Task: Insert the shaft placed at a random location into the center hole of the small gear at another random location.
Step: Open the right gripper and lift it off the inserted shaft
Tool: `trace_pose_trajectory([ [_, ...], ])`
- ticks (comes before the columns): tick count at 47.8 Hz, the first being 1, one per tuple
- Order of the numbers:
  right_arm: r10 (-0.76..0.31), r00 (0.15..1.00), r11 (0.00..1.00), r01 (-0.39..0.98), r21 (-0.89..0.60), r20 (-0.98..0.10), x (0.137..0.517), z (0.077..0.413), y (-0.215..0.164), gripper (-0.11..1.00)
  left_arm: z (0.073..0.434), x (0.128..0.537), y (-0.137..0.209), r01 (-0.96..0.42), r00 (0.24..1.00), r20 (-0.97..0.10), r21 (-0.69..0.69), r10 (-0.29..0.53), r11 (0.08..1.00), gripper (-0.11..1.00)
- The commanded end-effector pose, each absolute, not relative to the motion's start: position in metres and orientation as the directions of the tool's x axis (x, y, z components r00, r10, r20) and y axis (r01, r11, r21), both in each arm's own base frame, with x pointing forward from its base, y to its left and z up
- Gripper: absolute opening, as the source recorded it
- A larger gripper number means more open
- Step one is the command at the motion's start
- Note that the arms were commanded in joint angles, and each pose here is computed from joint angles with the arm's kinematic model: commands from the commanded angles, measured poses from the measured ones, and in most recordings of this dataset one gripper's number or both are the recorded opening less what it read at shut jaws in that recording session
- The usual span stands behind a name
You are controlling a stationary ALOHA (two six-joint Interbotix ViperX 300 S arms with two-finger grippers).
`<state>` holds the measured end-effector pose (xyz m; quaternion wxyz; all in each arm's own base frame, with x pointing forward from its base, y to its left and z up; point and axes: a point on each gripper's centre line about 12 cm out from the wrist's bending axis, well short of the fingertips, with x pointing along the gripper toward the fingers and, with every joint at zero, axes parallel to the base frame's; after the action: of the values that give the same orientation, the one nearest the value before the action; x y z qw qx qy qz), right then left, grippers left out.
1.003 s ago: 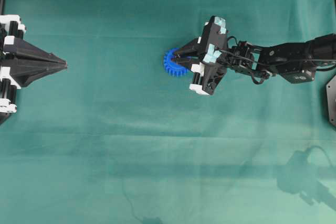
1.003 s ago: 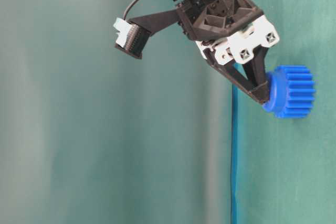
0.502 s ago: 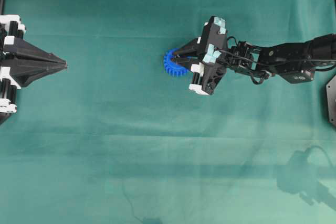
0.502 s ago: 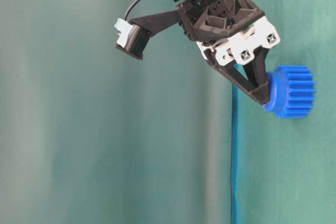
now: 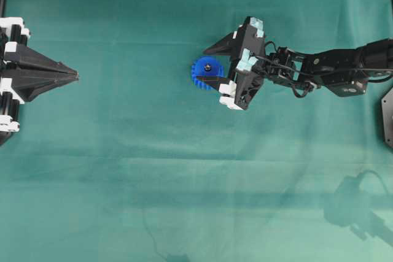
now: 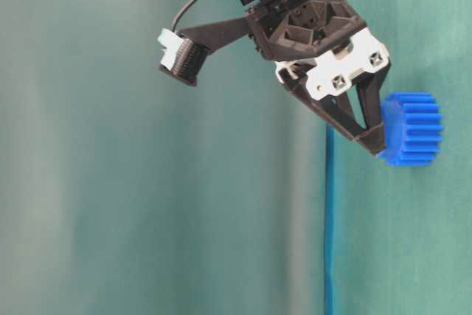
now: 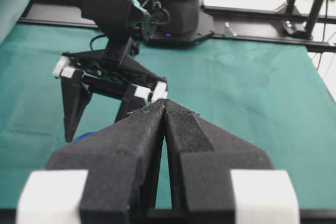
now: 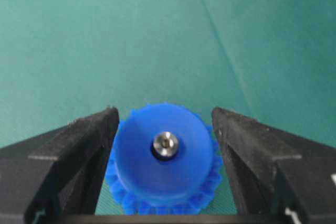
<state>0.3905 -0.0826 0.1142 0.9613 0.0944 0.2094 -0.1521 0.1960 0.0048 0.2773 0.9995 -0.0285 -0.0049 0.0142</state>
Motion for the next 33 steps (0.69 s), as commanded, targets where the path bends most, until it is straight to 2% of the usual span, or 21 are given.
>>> trace_pose_trajectory([
  [1, -0.262, 0.898, 0.938, 0.323, 0.127, -0.354, 0.395, 0.145, -0.084, 0.73, 0.280, 0.197, 0.005, -0.028, 0.999, 0.017, -0.059, 0.029, 0.998, 0.00],
  [19, -0.243, 0.937, 0.949, 0.283, 0.136, -0.253, 0.379, 0.218, -0.077, 0.73, 0.280, 0.197, 0.005, -0.028, 0.999, 0.015, -0.057, 0.029, 0.998, 0.00],
  [33, -0.225, 0.940, 0.954, 0.266, 0.140, -0.258, 0.354, 0.230, -0.068, 0.73, 0.279, 0.197, 0.005, -0.028, 1.000, 0.000, -0.057, 0.028, 0.998, 0.00],
])
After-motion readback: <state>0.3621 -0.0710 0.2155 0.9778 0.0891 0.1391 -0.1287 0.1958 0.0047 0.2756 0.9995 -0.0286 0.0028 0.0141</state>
